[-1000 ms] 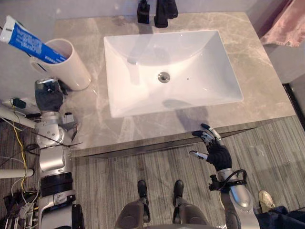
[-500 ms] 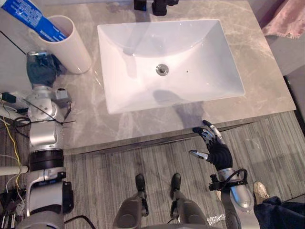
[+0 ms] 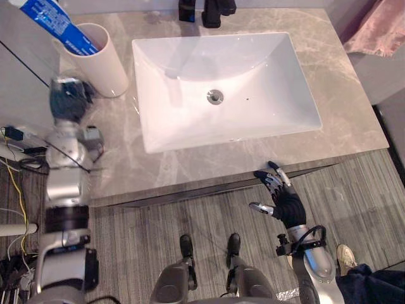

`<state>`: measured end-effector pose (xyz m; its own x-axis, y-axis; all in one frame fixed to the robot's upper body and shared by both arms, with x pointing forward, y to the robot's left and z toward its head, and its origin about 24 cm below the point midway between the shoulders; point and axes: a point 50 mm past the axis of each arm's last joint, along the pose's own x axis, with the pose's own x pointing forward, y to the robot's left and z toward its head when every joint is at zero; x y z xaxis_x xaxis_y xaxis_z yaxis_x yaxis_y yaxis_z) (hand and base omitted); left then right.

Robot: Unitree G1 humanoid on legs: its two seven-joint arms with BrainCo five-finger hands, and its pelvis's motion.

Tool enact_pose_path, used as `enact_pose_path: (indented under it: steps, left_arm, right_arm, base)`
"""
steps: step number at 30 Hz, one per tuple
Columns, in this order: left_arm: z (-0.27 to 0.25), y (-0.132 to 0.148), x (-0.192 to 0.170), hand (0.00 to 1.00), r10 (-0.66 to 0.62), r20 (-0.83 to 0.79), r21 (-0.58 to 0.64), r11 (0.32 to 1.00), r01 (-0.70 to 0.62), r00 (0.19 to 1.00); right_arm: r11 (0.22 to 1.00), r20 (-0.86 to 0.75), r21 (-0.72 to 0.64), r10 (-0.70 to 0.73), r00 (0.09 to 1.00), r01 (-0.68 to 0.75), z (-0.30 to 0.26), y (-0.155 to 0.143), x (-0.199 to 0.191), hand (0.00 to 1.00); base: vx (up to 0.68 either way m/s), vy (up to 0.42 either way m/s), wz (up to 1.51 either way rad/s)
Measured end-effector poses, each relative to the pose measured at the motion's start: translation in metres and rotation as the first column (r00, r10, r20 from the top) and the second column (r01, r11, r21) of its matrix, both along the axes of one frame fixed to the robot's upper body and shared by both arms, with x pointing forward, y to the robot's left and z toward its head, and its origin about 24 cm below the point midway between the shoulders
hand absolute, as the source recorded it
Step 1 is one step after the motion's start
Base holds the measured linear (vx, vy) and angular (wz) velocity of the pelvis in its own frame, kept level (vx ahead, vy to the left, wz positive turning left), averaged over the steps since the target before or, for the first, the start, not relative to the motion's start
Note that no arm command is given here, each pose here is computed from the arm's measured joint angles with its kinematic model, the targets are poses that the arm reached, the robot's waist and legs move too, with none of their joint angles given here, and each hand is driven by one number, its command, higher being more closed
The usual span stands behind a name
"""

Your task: Organize washtable

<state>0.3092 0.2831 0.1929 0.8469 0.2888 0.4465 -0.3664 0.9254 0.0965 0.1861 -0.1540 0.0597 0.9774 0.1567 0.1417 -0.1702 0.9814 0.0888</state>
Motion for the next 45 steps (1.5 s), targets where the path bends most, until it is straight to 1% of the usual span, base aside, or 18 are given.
enact_pose_path:
  steps: [4, 8, 9, 12, 18, 25, 27, 31, 35, 40, 45]
  left_arm:
    - [-0.029, -0.012, -0.011, 1.0, -0.047, -0.033, -0.05, 0.998, 0.046, 0.998]
    - [-0.058, -0.012, -0.021, 1.0, -0.037, -0.1, -0.126, 0.992, 0.024, 0.994]
    - [-0.06, -0.013, -0.022, 1.0, -0.037, -0.105, -0.128, 0.991, 0.024, 0.994]
    - [-0.081, -0.018, -0.028, 1.0, -0.06, -0.162, -0.168, 0.985, 0.033, 0.985]
    - [-0.091, -0.019, -0.033, 1.0, -0.076, -0.194, -0.175, 0.984, 0.042, 0.978]
    - [-0.099, -0.031, -0.03, 1.0, -0.115, -0.221, -0.191, 0.979, 0.072, 0.969]
    - [-0.099, -0.032, -0.03, 1.0, -0.118, -0.222, -0.189, 0.979, 0.076, 0.968]
    - [-0.098, -0.031, -0.028, 1.0, -0.117, -0.22, -0.185, 0.98, 0.076, 0.969]
    - [-0.089, -0.028, -0.02, 1.0, -0.11, -0.203, -0.167, 0.983, 0.076, 0.973]
    - [-0.061, -0.018, 0.0, 1.0, -0.078, -0.159, -0.118, 0.991, 0.059, 0.984]
    - [-0.024, -0.01, 0.019, 1.0, -0.052, -0.108, -0.034, 0.998, 0.049, 0.993]
  right_arm:
    - [1.0, -0.021, -0.002, -0.011, 1.0, 0.011, -0.003, -0.003, 0.0, 0.0]
    - [1.0, -0.035, -0.006, -0.017, 0.999, 0.017, -0.006, -0.005, 0.0, 0.0]
    - [1.0, -0.037, -0.006, -0.017, 0.999, 0.017, -0.007, -0.005, 0.0, 0.0]
    - [1.0, -0.072, -0.006, -0.006, 0.997, 0.006, -0.014, -0.005, 0.0, 0.0]
    - [1.0, -0.103, -0.003, -0.001, 0.995, 0.0, -0.019, -0.005, 0.0, 0.0]
    - [1.0, -0.144, 0.001, -0.007, 0.99, 0.007, -0.025, -0.004, -0.002, 0.0]
    - [1.0, -0.155, 0.001, -0.017, 0.988, 0.018, -0.027, -0.005, -0.003, 0.0]
    - [1.0, -0.237, 0.002, -0.027, 0.971, 0.028, -0.041, -0.006, -0.007, 0.0]
    - [0.999, -0.248, -0.001, -0.049, 0.967, 0.05, -0.043, -0.008, -0.009, 0.0]
    - [0.997, -0.245, -0.004, -0.073, 0.967, 0.074, -0.042, -0.01, -0.009, 0.0]
    - [0.997, -0.213, -0.006, -0.082, 0.974, 0.083, -0.035, -0.011, -0.008, 0.0]
  base:
    - [0.02, -0.017, 0.23]
    - [0.0, -0.044, 0.14]
    - [0.01, -0.053, 0.1]
    - [0.01, -0.042, 0.21]
    - [-0.03, -0.028, 0.06]
    - [-0.01, -0.002, 0.0]
    - [-0.01, 0.013, -0.05]
    - [0.01, 0.01, -0.13]
    - [0.01, 0.002, -0.15]
    - [0.0, -0.006, -0.18]
    - [-0.03, -0.006, -0.07]
